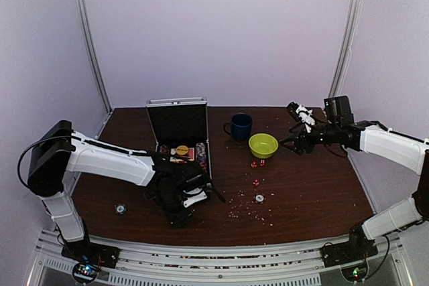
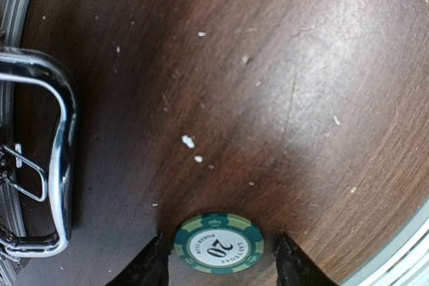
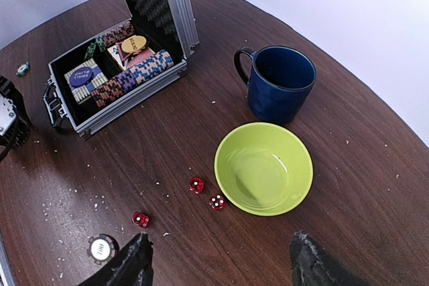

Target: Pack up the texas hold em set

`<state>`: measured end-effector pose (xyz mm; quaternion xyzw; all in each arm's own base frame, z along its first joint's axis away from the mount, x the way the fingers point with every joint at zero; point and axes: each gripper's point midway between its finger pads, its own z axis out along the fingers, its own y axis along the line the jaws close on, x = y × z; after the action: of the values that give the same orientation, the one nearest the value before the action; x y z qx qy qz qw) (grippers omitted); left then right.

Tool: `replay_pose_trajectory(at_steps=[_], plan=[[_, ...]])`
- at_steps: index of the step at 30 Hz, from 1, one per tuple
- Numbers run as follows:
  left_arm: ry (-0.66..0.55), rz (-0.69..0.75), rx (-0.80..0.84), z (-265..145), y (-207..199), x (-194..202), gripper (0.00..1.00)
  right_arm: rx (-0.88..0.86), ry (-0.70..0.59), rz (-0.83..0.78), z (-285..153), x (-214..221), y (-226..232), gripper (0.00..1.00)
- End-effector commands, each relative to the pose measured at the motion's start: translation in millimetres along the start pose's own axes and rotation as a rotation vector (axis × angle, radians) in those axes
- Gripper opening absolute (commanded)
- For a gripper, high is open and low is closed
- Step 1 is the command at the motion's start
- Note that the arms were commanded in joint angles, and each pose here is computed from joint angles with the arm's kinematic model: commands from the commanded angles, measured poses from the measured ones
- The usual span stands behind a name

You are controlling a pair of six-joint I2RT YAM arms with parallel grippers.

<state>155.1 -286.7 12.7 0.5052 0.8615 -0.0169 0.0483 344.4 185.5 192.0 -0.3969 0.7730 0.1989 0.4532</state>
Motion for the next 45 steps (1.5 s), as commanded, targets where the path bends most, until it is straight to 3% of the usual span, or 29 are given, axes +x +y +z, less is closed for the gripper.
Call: replay_pose_trajectory(at_steps=[1, 16, 23, 28, 35, 39, 45], plan=[[0.019, 0.007, 0.004, 8, -2, 0, 0.51, -0.018, 0.0, -0.01, 3, 4, 2, 0.71], [0.045, 0.005, 0.001, 6, -1, 9, 0.33, -0.03, 0.012, -0.008, 5, 8, 4, 0.71], [-0.158, -0.04, -0.061, -61, 14, -25, 0.3, -0.033, 0.015, -0.005, 6, 9, 4, 0.71], [-0.276, -0.155, -0.21, -100, 59, -32, 0.3, -0.036, 0.016, -0.004, 7, 9, 4, 0.71], [-0.475, -0.468, -0.39, -124, 147, -28, 0.3, -0.042, 0.017, 0.002, 8, 10, 5, 0.71], [-0.567, -0.555, -0.423, -122, 171, -32, 0.3, -0.045, 0.018, 0.008, 8, 11, 5, 0.71], [-0.576, -0.598, -0.429, -102, 188, -37, 0.3, -0.046, 0.023, 0.011, 10, 12, 5, 0.71]])
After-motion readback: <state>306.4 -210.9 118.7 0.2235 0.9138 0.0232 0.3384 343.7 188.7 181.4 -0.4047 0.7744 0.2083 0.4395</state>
